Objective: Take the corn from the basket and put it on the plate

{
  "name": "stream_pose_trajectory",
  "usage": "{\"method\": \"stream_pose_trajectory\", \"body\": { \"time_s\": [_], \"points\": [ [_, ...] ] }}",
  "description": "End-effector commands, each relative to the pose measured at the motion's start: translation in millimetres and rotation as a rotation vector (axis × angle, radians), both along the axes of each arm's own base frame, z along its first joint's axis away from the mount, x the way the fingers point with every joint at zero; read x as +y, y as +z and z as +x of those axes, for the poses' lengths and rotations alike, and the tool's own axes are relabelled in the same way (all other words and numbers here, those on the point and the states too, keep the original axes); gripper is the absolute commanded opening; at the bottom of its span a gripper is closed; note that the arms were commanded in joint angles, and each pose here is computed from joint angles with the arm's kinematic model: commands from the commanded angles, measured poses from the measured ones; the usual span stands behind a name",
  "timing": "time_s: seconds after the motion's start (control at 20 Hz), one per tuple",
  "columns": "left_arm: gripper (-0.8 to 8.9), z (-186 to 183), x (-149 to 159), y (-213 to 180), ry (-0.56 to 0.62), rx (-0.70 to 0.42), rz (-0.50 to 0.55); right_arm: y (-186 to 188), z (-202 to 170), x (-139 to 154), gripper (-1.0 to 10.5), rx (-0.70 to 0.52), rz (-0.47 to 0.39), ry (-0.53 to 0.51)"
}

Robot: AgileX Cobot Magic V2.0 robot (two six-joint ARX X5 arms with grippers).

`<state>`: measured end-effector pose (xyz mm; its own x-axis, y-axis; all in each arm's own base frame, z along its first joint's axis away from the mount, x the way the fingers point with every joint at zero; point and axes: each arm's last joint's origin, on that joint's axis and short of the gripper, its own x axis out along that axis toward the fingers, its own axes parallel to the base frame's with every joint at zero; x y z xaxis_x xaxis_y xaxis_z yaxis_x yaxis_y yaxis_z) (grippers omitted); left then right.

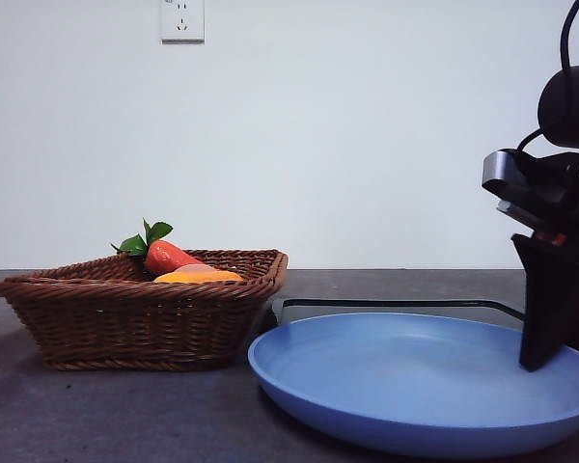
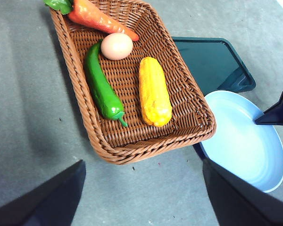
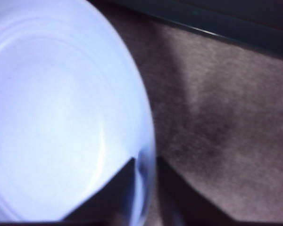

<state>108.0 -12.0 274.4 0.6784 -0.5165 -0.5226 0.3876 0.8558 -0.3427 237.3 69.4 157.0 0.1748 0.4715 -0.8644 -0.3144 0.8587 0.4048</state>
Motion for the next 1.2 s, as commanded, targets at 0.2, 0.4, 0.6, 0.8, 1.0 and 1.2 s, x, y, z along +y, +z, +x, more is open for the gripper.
{"method": "stream_pose_trajectory", "body": {
  "time_s": [0.2,0.4,0.6,0.8,1.0,1.2],
  "points": [
    [4.04,8.7,-3.6,8.8,-0.031,-0.04,-0.007,2.1,3.8,0.0,0.0,0.005,-0.011,-0.029],
    [4.04,27.9,-11.8,13.5,-0.079,-0.03,-0.019,19.8,-4.7,-13.1,0.0,-0.011,-0.004,-0.082],
    [4.04,58.6,-29.8,13.5,-0.115,0.002,0.037,52.3,-24.1,-30.5,0.0,-0.096,0.013,-0.144],
    [4.04,96.3,-63.1,10.1,-0.183,0.05,0.115,79.1,-47.0,-41.0,0.0,-0.191,0.03,-0.185],
    [4.03,135.5,-100.9,1.8,-0.234,0.101,0.226,95.4,-62.6,-44.9,0.0,-0.259,0.044,-0.205],
    [4.03,170.0,-134.5,-16.6,-0.284,0.17,0.284,102.3,-69.2,-46.9,0.0,-0.299,0.055,-0.222]
  ]
}}
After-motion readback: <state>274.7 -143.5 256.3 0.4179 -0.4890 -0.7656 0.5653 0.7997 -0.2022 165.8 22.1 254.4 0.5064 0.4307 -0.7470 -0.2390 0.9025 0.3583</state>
